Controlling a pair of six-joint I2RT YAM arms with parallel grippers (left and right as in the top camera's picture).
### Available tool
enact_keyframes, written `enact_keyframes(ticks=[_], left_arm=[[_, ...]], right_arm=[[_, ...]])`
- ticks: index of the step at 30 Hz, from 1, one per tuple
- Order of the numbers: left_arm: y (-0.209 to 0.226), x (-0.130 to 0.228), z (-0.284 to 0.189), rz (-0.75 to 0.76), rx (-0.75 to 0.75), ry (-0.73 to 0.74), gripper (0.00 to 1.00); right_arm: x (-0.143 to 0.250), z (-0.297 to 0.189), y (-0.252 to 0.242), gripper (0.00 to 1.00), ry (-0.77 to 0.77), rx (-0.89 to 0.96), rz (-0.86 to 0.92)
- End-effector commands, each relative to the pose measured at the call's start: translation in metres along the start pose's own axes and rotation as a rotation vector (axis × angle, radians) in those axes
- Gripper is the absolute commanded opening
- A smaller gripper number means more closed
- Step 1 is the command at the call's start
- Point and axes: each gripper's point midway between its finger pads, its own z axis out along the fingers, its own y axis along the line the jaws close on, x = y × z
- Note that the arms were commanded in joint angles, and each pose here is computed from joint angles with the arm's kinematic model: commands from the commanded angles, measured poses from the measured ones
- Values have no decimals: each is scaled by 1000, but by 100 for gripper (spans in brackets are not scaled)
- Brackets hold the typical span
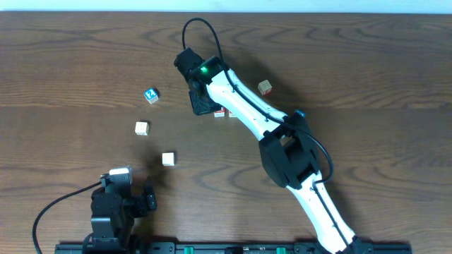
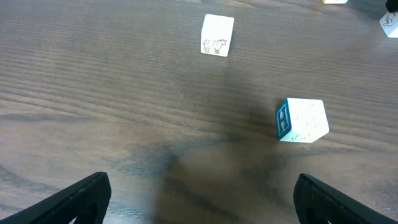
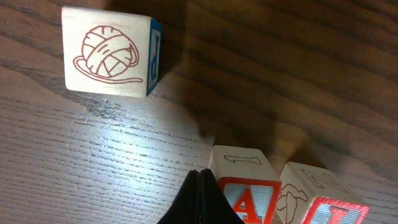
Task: Spell out Ai2
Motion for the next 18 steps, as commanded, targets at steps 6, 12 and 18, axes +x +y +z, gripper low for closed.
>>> enact_keyframes(ticks=[6, 12, 18], left_arm=[[2, 15, 4, 9, -9, 48, 95], [2, 15, 4, 9, -9, 48, 95], [2, 15, 4, 9, -9, 48, 95]], right_arm=[[2, 7, -9, 2, 11, 32, -2], [-1, 7, -14, 2, 9, 36, 21], [-2, 8, -16, 2, 9, 37, 32]])
